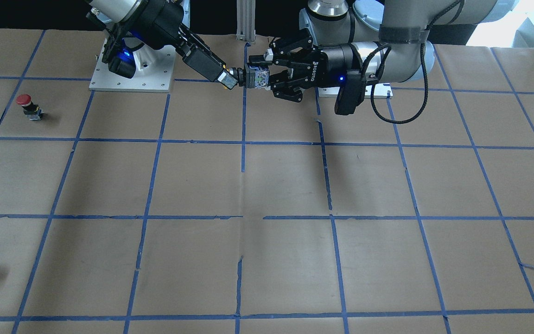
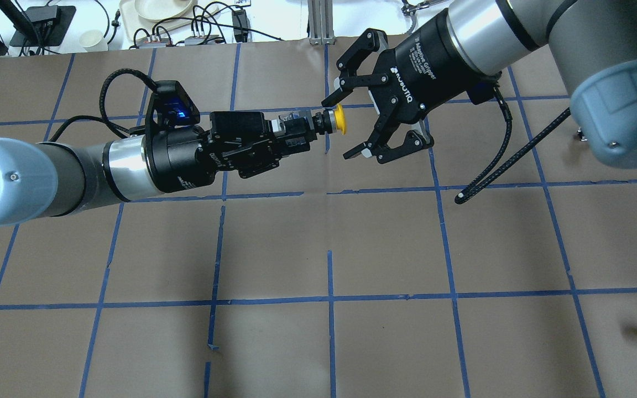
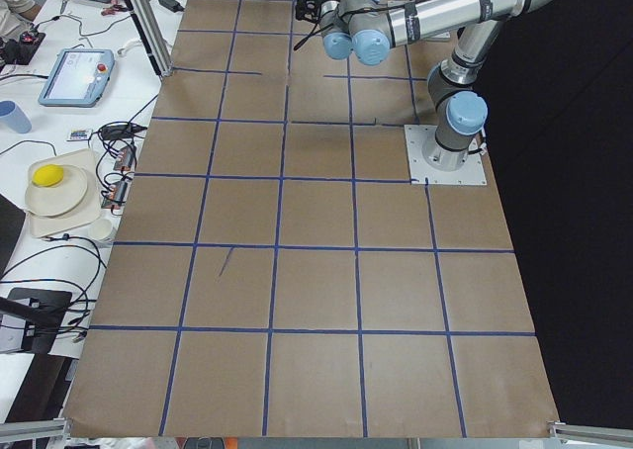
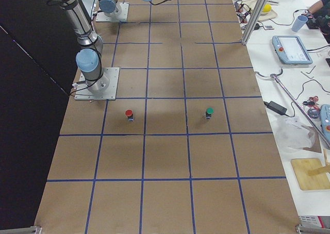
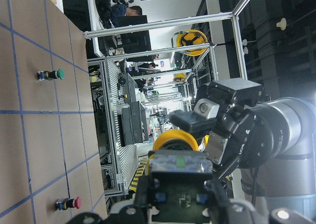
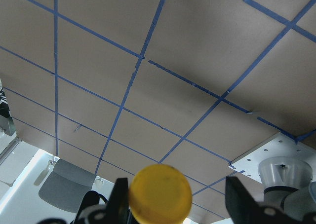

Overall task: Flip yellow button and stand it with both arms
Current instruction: 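Hold the button out with the left gripper while the right gripper approaches its yellow cap, then close the right gripper on the yellow cap while the left gripper opens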

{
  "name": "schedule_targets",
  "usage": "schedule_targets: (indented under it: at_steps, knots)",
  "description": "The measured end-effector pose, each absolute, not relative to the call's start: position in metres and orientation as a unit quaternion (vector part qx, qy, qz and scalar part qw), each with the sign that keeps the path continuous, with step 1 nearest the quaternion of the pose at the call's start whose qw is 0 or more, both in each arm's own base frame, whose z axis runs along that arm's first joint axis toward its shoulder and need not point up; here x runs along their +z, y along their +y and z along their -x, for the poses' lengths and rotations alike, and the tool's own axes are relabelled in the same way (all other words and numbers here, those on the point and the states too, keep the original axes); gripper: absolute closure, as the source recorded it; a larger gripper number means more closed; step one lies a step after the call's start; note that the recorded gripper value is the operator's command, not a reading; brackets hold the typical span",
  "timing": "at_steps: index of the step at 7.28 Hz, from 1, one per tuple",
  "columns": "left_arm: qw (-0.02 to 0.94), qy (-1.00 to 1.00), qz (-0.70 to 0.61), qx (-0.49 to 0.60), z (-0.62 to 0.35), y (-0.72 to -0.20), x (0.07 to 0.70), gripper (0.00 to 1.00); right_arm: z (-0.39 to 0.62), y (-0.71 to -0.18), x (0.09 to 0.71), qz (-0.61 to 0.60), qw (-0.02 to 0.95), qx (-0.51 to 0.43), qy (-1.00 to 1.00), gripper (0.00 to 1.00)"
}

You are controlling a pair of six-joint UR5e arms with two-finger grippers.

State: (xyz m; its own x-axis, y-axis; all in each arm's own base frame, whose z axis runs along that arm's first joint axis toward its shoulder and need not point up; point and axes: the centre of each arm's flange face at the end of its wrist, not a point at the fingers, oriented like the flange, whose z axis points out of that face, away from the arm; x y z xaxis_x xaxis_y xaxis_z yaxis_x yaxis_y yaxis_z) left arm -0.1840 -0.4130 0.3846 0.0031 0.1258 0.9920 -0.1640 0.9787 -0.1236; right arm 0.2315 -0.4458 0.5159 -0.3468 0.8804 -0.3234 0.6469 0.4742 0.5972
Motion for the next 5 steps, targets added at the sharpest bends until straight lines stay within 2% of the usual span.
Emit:
schedule_targets:
  at_steps: [1,2,3,4,5]
  knots:
    - [0.708,-0.699,-0.014,0.102,0.1841,-0.413,0.3843,0.78,-0.2316,-0.4459,0.5163,-0.477,0.315,0.187,0.799,0.68]
    - [0.708,-0.699,-0.014,0.102,0.1841,-0.4129,0.3841,0.68,-0.2313,-0.4462,0.5165,-0.477,0.316,0.187,0.798,0.7]
    - [0.708,-0.699,-0.014,0.102,0.1841,-0.4129,0.3842,0.38,-0.2307,-0.4465,0.5169,-0.478,0.317,0.187,0.798,0.7]
    - [0.708,-0.699,-0.013,0.101,0.1841,-0.4128,0.3838,0.0,-0.23,-0.4468,0.5175,-0.479,0.317,0.186,0.797,0.7]
    - [0.707,-0.7,-0.012,0.099,0.184,-0.4128,0.3824,0.0,-0.2292,-0.4473,0.5185,-0.479,0.318,0.185,0.797,0.71]
